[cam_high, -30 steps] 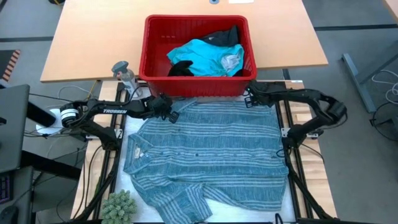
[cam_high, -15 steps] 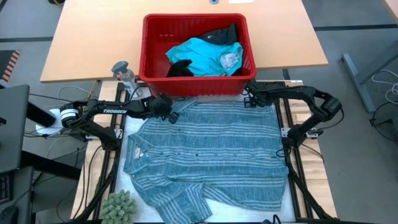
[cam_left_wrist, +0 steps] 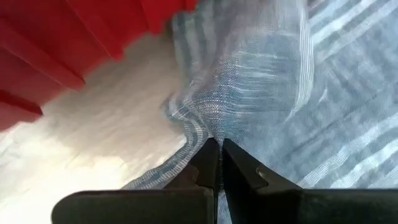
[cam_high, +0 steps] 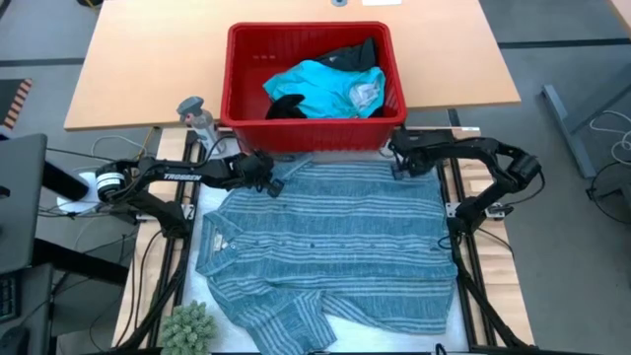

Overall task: Fold Laundry from Bin
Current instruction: Fold the patterned blue shirt

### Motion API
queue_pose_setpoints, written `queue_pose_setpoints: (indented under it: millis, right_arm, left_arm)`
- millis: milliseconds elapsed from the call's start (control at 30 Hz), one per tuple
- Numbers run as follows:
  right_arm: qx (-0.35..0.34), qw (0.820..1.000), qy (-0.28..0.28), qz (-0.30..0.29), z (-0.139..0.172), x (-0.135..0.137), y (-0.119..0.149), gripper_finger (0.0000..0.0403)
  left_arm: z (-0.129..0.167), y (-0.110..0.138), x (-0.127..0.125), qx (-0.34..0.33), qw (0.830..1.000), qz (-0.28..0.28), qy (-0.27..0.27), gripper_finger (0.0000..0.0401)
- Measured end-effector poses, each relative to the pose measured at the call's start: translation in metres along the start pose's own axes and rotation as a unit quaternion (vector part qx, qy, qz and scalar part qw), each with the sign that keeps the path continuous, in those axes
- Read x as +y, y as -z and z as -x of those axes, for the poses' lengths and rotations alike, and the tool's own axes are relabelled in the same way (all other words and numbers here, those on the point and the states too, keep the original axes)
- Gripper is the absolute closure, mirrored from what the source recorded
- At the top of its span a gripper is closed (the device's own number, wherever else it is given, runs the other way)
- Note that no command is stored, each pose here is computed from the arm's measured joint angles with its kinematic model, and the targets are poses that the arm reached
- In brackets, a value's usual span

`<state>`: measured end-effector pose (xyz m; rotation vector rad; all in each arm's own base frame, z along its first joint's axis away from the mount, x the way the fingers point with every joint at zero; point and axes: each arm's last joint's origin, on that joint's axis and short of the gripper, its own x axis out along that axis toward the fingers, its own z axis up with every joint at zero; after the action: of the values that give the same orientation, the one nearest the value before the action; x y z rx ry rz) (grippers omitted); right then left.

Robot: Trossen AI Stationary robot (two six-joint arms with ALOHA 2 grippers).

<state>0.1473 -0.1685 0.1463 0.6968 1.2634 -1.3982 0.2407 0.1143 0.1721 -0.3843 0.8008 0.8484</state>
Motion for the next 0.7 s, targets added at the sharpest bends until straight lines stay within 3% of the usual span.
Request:
queue_pose_setpoints:
  millis: [167,333,433,567,700]
  right_arm:
    - [-0.038,0.998,0.054,-0.002,0.023,-0.019,0.007,0.0249]
    - [-0.061,0.997,0.042,-0.038,0.026,-0.023,-0.001,0.0172]
    - [-0.054,0.996,0.057,-0.047,0.020,-0.020,-0.001,0.0152]
    - [-0.024,0.996,0.052,-0.063,0.006,-0.015,-0.004,0.0148]
    - [-0.021,0.993,0.086,-0.073,-0.006,-0.010,-0.005,0.0148]
  left_arm:
    - [0.001,0.001,-0.002,0.002,1.000,-0.009,0.002,0.0401]
    - [0.001,0.002,-0.002,0.003,1.000,-0.009,0.001,0.0401]
    - [0.001,0.002,-0.002,0.007,1.000,-0.011,0.000,0.0401]
    - [0.001,0.003,-0.002,0.008,1.000,-0.012,-0.001,0.0401]
    - [0.001,0.003,-0.002,0.008,1.000,-0.012,-0.001,0.0401]
